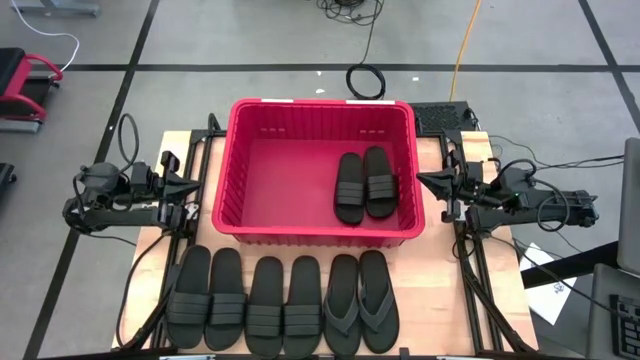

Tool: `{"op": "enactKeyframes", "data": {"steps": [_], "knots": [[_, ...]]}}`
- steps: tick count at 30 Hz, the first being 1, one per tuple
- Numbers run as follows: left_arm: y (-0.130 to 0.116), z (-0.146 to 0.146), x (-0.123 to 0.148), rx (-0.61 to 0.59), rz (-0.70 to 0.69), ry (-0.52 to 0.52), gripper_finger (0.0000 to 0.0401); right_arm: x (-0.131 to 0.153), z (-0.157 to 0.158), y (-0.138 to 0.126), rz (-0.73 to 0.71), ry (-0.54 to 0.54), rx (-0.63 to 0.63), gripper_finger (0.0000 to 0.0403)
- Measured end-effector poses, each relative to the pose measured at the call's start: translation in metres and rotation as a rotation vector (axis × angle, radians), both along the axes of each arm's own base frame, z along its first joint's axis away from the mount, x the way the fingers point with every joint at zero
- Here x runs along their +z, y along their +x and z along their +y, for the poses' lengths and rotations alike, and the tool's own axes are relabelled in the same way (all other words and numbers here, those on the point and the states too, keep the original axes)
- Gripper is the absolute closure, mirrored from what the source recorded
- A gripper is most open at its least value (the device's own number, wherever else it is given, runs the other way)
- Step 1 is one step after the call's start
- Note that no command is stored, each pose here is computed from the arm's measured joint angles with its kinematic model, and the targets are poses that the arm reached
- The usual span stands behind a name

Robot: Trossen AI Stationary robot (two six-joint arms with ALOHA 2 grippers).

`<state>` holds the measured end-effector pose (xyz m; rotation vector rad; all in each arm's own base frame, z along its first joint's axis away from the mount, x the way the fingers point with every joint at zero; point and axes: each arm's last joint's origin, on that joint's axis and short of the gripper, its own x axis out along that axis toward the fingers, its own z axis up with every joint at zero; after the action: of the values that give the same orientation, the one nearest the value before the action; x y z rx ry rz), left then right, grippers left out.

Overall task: Pick and place slides into bin
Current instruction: Put the right flip flop into the bin

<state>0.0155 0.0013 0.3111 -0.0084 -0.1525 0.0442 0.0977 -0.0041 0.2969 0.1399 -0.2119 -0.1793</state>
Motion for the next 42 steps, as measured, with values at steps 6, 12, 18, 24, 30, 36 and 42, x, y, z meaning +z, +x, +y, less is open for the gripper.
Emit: {"op": "enactKeyframes", "data": {"steps": [6, 12, 18, 24, 30, 36, 42], "knots": [[0.000, 0.000, 0.000, 0.000, 0.000, 0.000, 0.0377, 0.000, 0.000, 0.000, -0.001, 0.000, 0.003, 0.0403], [0.000, 0.000, 0.000, 0.000, 0.000, 0.000, 0.0377, 0.000, 0.000, 0.000, 0.000, -0.001, 0.003, 0.0403], [0.000, 0.000, 0.000, 0.000, 0.000, 0.000, 0.0377, 0.000, 0.000, 0.000, 0.004, -0.028, -0.002, 0.0403], [0.000, 0.000, 0.000, 0.000, 0.000, 0.000, 0.0377, 0.001, 0.000, 0.000, 0.004, -0.057, -0.012, 0.0403], [0.000, 0.000, 0.000, 0.000, 0.000, 0.000, 0.0377, 0.001, -0.002, -0.001, 0.009, -0.053, -0.083, 0.0403], [-0.001, 0.000, 0.008, 0.008, -0.084, 0.005, 0.0377, 0.001, -0.002, -0.001, 0.010, -0.057, -0.095, 0.0403], [-0.008, 0.000, 0.027, -0.019, -0.296, -0.085, 0.0377, 0.001, -0.002, -0.001, 0.006, -0.036, -0.091, 0.0403]]}}
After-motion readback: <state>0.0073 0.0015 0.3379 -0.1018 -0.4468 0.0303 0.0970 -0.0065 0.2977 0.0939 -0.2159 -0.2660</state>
